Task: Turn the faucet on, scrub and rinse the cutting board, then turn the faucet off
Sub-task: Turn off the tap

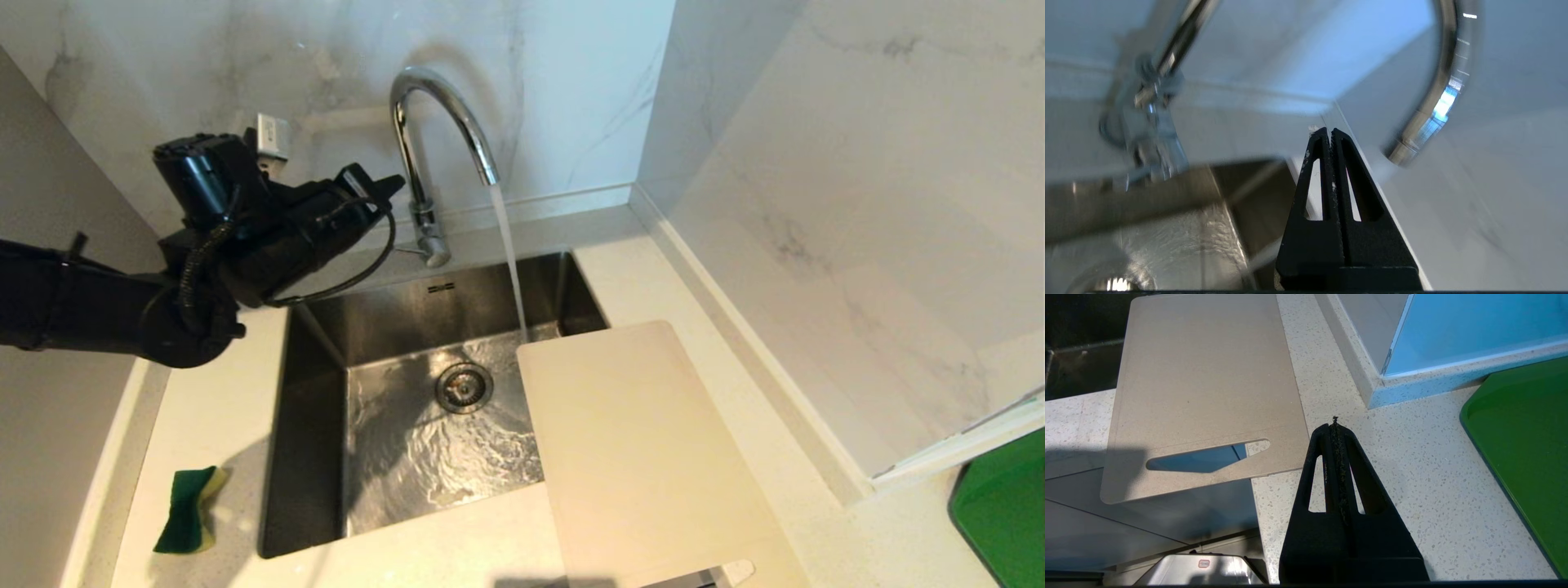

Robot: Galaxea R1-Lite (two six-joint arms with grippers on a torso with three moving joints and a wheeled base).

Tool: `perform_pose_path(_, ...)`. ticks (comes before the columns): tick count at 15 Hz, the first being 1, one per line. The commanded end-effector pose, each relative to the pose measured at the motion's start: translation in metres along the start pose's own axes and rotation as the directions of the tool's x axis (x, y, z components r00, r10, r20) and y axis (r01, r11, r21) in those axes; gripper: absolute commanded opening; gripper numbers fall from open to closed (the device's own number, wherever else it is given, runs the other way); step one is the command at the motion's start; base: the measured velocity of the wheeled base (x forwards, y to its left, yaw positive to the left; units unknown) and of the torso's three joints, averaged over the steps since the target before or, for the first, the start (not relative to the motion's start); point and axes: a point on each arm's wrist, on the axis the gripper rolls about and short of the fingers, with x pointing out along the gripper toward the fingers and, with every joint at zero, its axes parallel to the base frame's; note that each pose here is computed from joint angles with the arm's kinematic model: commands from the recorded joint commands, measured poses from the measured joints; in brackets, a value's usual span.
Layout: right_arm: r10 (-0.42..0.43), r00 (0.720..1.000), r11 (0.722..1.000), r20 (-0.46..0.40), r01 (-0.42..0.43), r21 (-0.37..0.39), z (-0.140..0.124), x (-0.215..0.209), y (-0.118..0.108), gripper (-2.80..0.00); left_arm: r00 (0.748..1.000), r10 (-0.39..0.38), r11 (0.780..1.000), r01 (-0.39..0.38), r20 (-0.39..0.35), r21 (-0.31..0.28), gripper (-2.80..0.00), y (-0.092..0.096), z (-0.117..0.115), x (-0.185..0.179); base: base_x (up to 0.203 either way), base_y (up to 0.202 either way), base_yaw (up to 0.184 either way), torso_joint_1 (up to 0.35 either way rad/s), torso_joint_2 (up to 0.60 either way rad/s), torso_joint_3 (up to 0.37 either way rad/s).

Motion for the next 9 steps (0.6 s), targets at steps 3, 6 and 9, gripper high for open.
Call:
perform_pose_path(3,0.0,1.0,1.0,-0.003,0.0,0.001,0.0,0.0,0.0,-2.8,0.999,0.044,0.999,-0.044,-0.015,0.017,-2.8,0.041,-0.061,0.034,0.0,0.0,0.0,0.0,0.0,0.0)
perform_pose_path(6,-0.001,1.0,1.0,-0.002,0.001,0.0,0.0,0.0,0.0,-2.8,0.999,0.04,0.999,-0.04,0.014,0.02,-2.8,0.056,-0.078,0.048,0.0,0.0,0.0,0.0,0.0,0.0)
perform_pose_path(9,0.001,1.0,1.0,-0.001,-0.001,0.0,0.0,0.0,0.0,-2.8,0.998,0.052,0.998,-0.053,0.033,0.024,-2.8,0.07,-0.086,0.058,0.0,0.0,0.0,0.0,0.0,0.0)
